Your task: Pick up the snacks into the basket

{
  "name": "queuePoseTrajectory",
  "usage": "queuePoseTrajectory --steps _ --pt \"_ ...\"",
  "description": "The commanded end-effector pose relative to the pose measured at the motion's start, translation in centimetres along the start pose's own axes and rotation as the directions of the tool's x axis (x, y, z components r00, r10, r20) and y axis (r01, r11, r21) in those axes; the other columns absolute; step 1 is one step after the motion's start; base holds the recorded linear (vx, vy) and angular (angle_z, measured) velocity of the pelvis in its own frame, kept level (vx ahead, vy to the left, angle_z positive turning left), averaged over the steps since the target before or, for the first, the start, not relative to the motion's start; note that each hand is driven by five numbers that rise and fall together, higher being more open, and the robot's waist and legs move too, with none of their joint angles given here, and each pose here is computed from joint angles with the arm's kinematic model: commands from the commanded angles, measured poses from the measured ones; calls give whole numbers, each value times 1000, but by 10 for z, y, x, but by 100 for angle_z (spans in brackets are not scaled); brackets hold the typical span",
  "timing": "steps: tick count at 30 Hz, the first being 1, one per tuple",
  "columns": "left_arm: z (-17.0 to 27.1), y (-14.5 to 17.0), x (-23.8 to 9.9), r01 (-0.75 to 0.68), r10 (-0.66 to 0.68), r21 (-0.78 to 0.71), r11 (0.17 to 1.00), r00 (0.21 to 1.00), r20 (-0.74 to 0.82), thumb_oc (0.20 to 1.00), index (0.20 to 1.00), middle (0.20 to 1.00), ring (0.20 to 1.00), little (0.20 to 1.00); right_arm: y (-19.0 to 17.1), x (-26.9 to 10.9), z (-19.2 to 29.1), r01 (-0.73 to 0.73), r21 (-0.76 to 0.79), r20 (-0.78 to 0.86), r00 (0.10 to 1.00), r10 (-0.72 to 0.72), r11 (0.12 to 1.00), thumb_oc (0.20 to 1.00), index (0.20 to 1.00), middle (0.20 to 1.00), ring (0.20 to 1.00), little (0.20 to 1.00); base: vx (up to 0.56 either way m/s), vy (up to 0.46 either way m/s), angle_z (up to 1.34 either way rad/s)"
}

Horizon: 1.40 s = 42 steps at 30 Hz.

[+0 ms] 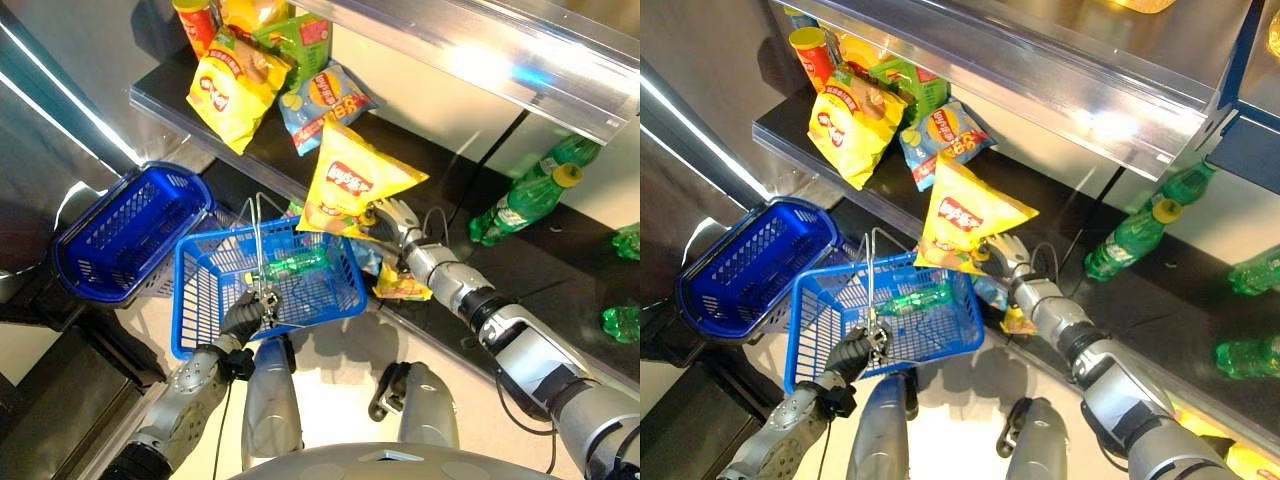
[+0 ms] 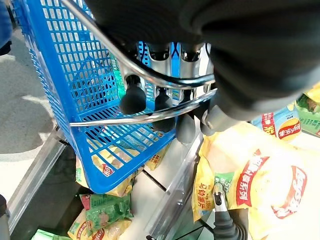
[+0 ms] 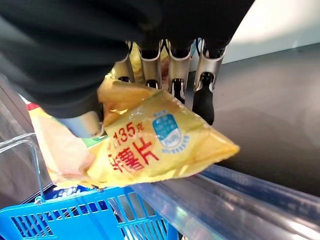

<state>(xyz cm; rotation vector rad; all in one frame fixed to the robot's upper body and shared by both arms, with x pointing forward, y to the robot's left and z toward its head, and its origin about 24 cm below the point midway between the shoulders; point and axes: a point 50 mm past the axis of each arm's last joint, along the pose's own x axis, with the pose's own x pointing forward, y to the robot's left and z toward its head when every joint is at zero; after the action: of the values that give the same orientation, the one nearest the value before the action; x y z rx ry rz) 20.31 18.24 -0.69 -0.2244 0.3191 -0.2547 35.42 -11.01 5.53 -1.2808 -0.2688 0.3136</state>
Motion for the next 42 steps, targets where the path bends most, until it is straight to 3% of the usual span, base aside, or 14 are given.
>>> queuePoseTrajectory --steps 1,3,8,22,28,31,35,42 --pt "91 -54 2 286 -289 76 955 849 443 200 200 200 200 200 65 -26 30 -286 -30 108 952 287 958 200 200 200 200 200 0 0 0" --pt "91 -52 1 272 -276 76 959 850 448 200 200 200 200 200 53 -31 25 -211 11 125 970 208 977 200 200 200 200 200 0 0 0" --pt "93 -51 0 263 -269 78 962 848 457 200 200 200 200 200 43 -41 11 -168 50 111 981 162 984 200 200 200 200 200 6 0 1" --pt "90 -49 -8 280 -290 86 956 855 430 200 200 200 200 200 1 -49 0 -179 -157 218 953 211 971 200 200 200 200 200 2 0 0" --pt "90 -51 -6 288 -290 73 955 853 434 200 200 200 200 200 7 -40 10 -199 -100 218 952 217 975 200 200 200 200 200 0 0 0" --pt "91 -51 -7 286 -282 60 957 850 445 200 200 200 200 200 19 -27 32 -238 32 234 946 224 971 200 200 200 200 200 0 0 0" --pt "91 -52 -7 289 -279 47 956 849 449 200 200 200 200 200 30 -17 42 -267 76 216 945 246 961 200 200 200 200 200 0 0 0" --pt "94 -57 -7 322 -301 33 946 836 459 200 200 200 200 200 58 -1 48 -342 176 84 940 332 923 200 200 200 200 200 -2 0 0"
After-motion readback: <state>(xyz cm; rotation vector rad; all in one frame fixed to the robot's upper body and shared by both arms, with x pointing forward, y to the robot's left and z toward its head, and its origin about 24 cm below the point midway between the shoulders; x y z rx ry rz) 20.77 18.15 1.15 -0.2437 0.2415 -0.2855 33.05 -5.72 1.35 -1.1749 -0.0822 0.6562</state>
